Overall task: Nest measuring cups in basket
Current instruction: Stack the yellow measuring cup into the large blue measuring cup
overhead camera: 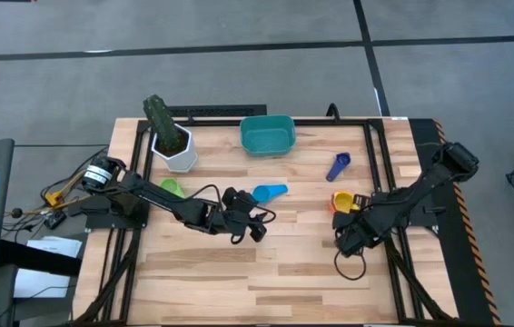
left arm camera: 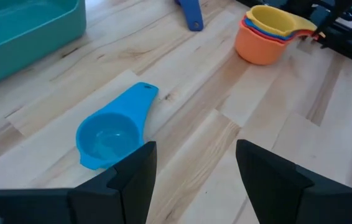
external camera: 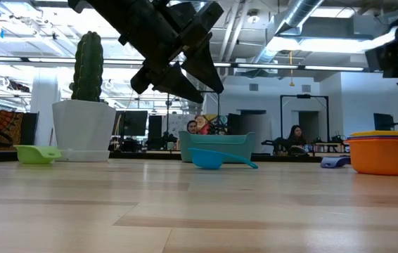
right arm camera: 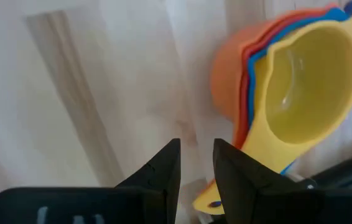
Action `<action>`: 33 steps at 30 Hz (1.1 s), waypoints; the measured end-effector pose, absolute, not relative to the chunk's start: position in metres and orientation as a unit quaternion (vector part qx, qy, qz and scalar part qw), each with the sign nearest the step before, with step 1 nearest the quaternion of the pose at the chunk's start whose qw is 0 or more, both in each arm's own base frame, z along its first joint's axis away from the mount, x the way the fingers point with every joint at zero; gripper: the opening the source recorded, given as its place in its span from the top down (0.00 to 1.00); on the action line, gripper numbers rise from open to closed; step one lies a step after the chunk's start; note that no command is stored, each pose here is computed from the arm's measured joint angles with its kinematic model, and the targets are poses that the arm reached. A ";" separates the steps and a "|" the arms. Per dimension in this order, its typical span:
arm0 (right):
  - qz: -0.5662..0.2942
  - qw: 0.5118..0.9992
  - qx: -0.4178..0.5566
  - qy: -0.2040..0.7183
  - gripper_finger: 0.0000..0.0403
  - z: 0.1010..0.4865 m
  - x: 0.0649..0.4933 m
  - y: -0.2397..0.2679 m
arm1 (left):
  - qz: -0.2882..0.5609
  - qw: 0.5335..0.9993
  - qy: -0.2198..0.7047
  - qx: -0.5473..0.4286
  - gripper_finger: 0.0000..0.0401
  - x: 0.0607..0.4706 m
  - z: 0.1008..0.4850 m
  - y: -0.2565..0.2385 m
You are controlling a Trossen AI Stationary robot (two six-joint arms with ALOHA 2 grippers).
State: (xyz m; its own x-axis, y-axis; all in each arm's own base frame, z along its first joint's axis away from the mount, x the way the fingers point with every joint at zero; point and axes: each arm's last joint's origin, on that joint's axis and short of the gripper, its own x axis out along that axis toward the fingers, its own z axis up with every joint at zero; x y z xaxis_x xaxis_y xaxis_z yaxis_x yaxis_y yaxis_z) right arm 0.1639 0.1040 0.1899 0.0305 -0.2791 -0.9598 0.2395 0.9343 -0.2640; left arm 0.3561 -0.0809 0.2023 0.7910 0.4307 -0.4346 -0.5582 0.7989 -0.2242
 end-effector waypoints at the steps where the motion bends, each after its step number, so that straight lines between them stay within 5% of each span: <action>1: -0.179 0.721 -0.012 0.669 0.71 0.192 0.162 0.104 | 0.266 0.930 0.184 -0.173 0.48 0.356 0.202 -0.081; 11: -0.256 0.725 -0.006 0.639 0.71 0.215 0.137 0.087 | 0.271 0.929 0.185 -0.174 0.48 0.356 0.202 -0.081; 19: -0.175 0.776 0.034 0.605 0.71 0.216 0.145 0.101 | 0.272 0.928 0.184 -0.175 0.48 0.356 0.202 -0.080; 33: -0.217 0.722 0.016 0.656 0.71 0.185 0.126 0.091 | 0.273 0.927 0.183 -0.181 0.48 0.356 0.202 -0.080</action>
